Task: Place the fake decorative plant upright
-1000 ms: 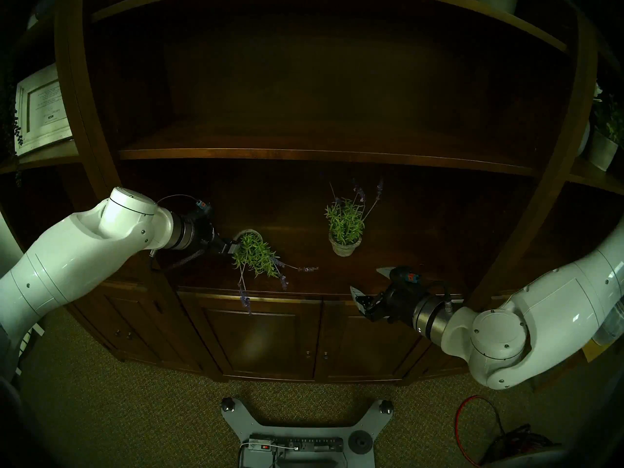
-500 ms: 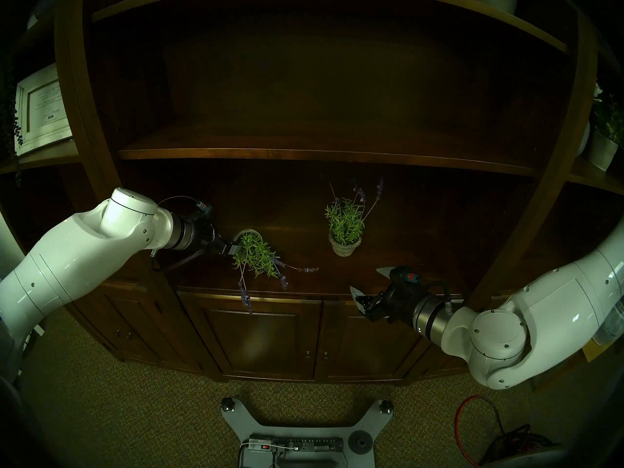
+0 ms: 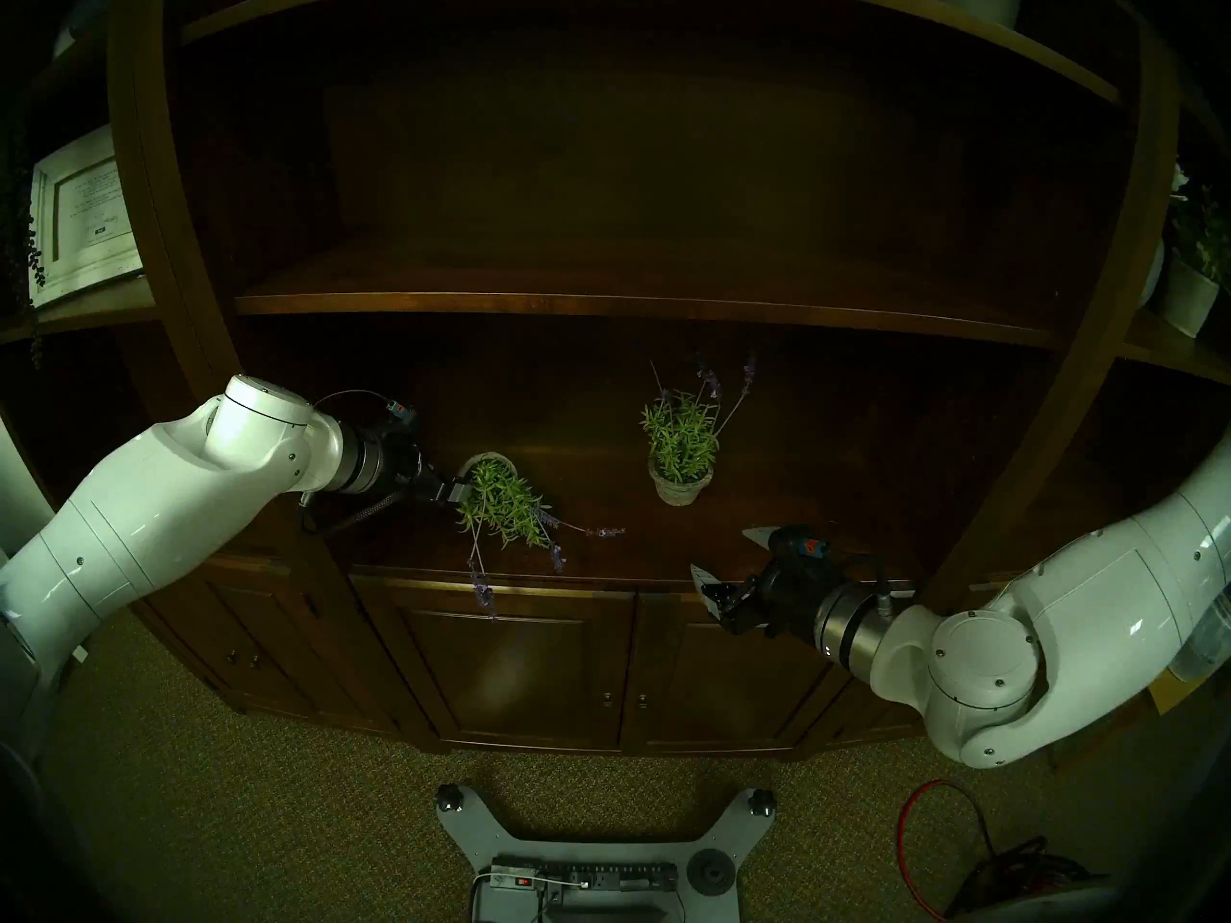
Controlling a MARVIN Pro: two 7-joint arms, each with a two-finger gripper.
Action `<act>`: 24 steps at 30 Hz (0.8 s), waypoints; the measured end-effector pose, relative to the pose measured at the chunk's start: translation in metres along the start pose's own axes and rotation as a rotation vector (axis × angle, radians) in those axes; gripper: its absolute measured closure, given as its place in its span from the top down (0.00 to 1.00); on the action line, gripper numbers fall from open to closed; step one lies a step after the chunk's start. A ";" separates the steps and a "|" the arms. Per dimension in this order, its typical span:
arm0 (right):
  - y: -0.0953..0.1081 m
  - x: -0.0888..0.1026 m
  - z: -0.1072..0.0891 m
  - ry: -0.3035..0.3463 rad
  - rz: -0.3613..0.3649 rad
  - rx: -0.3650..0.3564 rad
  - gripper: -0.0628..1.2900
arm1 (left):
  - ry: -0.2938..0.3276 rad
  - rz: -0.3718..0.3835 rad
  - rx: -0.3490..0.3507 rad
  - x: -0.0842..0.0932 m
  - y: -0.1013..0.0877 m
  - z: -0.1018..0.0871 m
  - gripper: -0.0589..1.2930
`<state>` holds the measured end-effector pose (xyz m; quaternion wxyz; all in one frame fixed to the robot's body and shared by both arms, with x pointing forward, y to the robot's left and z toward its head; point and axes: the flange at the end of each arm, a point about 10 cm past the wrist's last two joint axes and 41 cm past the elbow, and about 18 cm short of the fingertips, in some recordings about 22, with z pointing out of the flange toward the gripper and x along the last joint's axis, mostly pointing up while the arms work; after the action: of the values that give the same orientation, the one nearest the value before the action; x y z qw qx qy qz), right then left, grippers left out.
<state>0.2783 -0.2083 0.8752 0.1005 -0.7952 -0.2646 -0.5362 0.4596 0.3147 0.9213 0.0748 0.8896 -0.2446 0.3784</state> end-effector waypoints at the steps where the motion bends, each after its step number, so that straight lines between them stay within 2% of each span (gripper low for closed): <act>1: 0.000 0.000 0.000 0.000 0.000 0.000 0.94 | 0.001 -0.001 -0.001 0.000 0.000 0.001 0.94; 24: 0.000 0.000 0.000 0.000 0.000 0.000 0.94 | 0.012 -0.018 -0.008 0.012 -0.004 0.026 0.94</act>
<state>0.2783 -0.2083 0.8752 0.1005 -0.7952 -0.2646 -0.5362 0.4846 0.3051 0.9118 0.0833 0.8891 -0.2378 0.3822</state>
